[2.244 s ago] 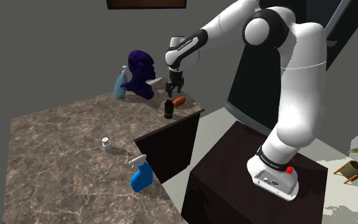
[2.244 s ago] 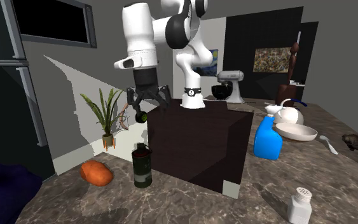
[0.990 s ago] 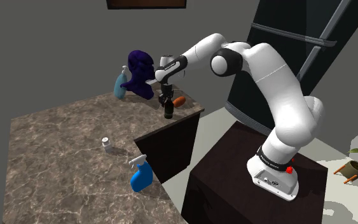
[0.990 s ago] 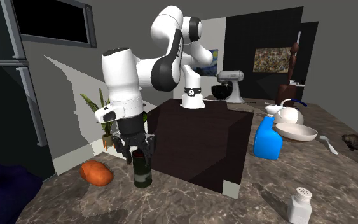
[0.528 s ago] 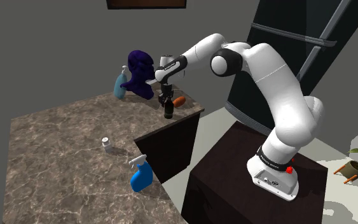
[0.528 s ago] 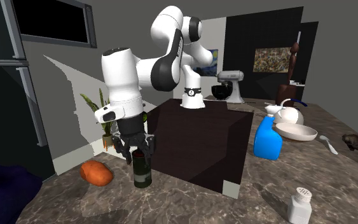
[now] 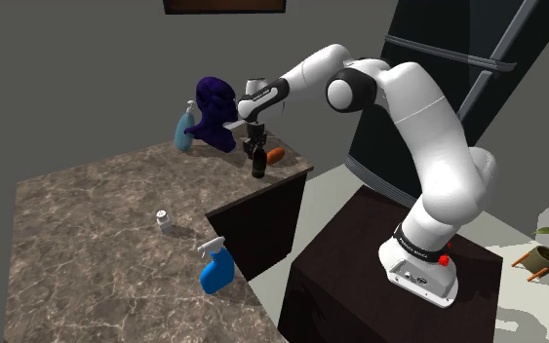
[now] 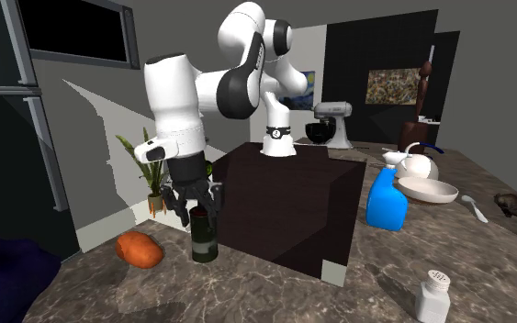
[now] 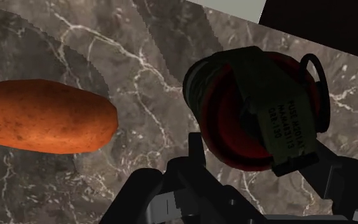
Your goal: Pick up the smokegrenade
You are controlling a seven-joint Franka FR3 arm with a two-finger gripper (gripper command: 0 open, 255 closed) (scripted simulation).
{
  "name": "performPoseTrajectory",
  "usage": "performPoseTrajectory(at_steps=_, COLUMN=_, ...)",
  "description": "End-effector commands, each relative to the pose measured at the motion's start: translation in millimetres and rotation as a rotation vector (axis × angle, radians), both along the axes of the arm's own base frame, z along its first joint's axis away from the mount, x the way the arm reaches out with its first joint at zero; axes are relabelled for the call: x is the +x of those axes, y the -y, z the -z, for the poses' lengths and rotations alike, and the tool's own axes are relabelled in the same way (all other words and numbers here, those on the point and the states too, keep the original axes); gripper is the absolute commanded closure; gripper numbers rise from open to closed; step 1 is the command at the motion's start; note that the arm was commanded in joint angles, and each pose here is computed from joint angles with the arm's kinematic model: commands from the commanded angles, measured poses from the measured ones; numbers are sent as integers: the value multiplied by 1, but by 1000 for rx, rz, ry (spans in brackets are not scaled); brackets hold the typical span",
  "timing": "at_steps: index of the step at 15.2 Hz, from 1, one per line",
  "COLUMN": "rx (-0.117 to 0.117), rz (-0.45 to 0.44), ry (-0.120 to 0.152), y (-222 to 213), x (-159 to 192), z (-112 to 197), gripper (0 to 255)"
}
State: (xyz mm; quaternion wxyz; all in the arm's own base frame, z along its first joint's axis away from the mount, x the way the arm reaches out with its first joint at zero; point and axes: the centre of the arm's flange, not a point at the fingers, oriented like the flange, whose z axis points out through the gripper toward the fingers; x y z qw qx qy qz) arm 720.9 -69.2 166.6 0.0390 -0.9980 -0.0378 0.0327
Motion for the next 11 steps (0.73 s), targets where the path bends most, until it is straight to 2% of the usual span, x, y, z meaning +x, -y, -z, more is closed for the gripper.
performPoseTrajectory(at_steps=1, rx=0, rz=0, ry=0, y=-1, x=0, z=-10, gripper=255)
performPoseTrajectory(at_steps=9, rx=0, rz=0, ry=0, y=-1, x=0, z=-53, gripper=255)
performPoseTrajectory(at_steps=11, rx=0, rz=0, ry=0, y=-1, x=0, z=-53, gripper=255)
